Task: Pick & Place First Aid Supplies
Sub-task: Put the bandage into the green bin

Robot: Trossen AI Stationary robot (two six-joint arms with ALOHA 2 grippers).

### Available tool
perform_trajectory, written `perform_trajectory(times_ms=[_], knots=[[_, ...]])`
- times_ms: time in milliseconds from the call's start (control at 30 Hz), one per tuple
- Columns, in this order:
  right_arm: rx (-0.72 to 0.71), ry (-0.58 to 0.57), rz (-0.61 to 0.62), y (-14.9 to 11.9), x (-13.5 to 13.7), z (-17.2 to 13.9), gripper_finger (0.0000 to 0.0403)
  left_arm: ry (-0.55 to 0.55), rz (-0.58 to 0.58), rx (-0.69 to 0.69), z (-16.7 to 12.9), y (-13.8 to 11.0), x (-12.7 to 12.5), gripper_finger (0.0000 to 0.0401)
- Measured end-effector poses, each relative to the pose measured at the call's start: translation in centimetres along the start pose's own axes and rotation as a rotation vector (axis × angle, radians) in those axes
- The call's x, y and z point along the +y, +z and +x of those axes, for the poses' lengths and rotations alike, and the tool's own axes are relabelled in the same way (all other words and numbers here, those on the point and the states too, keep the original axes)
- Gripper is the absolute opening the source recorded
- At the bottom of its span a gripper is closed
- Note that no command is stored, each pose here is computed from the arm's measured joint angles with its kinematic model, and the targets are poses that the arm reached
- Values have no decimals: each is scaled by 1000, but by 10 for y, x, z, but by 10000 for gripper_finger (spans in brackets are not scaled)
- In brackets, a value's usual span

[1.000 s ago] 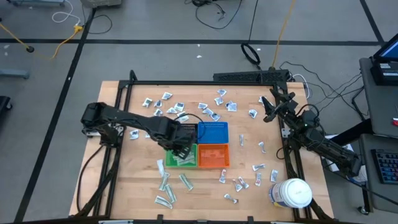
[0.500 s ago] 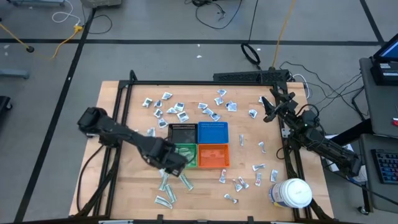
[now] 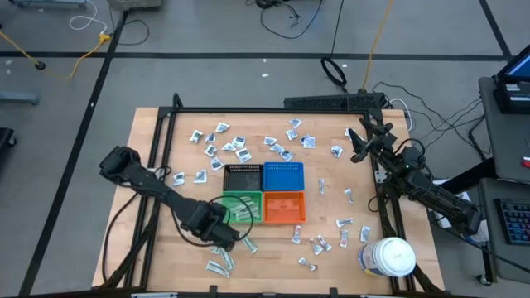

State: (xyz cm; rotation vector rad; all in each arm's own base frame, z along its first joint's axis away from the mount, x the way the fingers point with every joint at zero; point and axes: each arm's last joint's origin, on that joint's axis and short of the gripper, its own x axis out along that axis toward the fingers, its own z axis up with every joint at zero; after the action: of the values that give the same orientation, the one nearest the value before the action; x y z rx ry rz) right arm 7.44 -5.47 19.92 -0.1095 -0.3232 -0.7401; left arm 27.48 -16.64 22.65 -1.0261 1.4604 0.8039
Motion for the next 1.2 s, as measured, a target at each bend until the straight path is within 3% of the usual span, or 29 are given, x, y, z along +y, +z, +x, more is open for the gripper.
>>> perform_trajectory(times_ms=[167,533,800,1067,1200], knots=[[0,0,0,0,0,0,263,-44,-7,9,18,1,-6,184],[0,0,0,0,0,0,263,-32,-58,-12,47,0,3,184],[0,0,0,0,0,0,263,57,-57,-19,77,2,2,184],[0,0,0,0,0,0,263,61,-41,-42,79,6,2,183],[0,0,0,0,0,0,263,63,-18,-33,79,6,2,155]])
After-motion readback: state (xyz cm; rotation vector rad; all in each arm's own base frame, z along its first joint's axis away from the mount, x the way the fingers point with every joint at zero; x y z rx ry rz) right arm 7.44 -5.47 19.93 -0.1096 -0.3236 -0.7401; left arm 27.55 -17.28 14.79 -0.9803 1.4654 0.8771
